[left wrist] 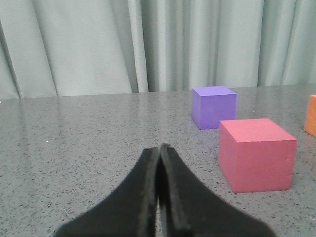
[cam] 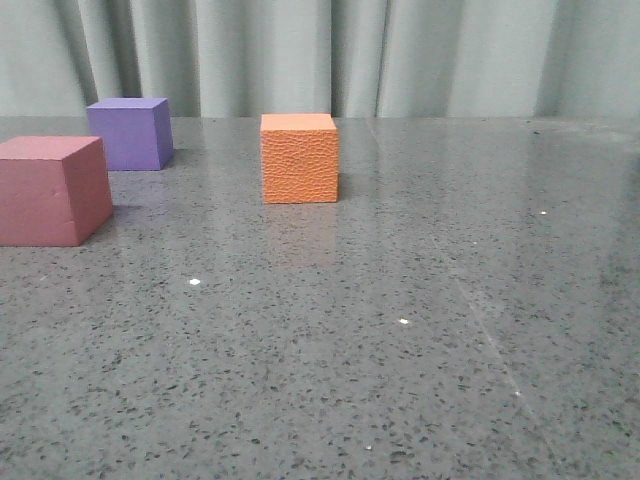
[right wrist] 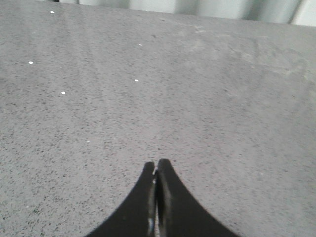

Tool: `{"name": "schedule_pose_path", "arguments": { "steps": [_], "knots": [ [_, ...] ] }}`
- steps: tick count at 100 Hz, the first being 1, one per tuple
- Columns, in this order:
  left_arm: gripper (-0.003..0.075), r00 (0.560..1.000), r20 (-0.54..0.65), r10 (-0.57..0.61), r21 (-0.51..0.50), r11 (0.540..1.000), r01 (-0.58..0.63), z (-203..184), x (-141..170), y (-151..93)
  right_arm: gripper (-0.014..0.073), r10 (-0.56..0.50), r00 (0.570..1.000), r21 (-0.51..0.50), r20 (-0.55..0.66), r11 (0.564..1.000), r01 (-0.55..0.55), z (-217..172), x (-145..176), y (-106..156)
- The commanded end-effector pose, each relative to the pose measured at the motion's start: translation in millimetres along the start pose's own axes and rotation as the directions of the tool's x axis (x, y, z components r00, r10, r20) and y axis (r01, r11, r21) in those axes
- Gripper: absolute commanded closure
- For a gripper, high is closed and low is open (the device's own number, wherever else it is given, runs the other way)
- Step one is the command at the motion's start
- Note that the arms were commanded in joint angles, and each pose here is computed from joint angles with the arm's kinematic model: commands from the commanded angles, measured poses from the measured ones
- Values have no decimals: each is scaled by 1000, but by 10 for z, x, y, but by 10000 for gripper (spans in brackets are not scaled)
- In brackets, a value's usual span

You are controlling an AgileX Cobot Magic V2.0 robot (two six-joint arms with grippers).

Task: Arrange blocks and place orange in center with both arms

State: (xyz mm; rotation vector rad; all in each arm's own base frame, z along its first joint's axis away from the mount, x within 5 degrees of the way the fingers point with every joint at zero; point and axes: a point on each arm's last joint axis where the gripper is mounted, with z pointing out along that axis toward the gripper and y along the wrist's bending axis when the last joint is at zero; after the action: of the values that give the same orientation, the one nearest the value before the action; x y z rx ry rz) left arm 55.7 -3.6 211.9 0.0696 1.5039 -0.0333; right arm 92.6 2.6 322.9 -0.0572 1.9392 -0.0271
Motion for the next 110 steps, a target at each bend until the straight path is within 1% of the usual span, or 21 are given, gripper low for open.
{"name": "schedule_pose_path", "arguments": {
  "steps": [1, 12, 17, 27, 38, 51, 53, 56, 70, 77, 110],
  "knots": [
    [739, 998, 56, -15, 16, 1000, 14, -13, 93, -15, 662, -5, 988, -47, 156, 999, 12, -23, 24, 36],
    [739, 998, 56, -15, 16, 1000, 14, -13, 93, -15, 662, 83, 974, -87, 208, 994, -66, -5, 319, 57],
    [739, 998, 56, -15, 16, 1000, 14, -13, 93, -15, 662, 133, 962, -87, 237, 990, -115, -13, 451, 47],
    [739, 998, 56, -15, 16, 1000, 14, -13, 93, -15, 662, 192, 940, -74, 283, 981, -178, 4, 703, 33],
    [739, 998, 56, -15, 16, 1000, 14, -13, 93, -15, 662, 231, 907, -62, 353, 973, -224, 32, 950, 24],
    [739, 998, 56, -15, 16, 1000, 14, -13, 93, -15, 662, 230, 867, -67, 443, 972, -224, 81, 1170, 30],
    [739, 998, 56, -15, 16, 1000, 14, -13, 93, -15, 662, 228, 861, -69, 454, 973, -222, 74, 1174, 31],
    [739, 998, 56, -15, 16, 1000, 14, -13, 93, -15, 662, 223, 869, -61, 441, 974, -219, 68, 1182, 29],
    [739, 998, 56, -15, 16, 1000, 14, -13, 93, -15, 662, 155, 874, -32, 460, 987, -158, 52, 1179, 30],
    [739, 998, 56, -15, 16, 1000, 14, -13, 93, -15, 662, 138, 877, -25, 461, 989, -143, 52, 1179, 30],
    [739, 998, 56, -15, 16, 1000, 14, -13, 93, -15, 662, 134, 871, -24, 473, 990, -140, 37, 1178, 30]
  ]
}}
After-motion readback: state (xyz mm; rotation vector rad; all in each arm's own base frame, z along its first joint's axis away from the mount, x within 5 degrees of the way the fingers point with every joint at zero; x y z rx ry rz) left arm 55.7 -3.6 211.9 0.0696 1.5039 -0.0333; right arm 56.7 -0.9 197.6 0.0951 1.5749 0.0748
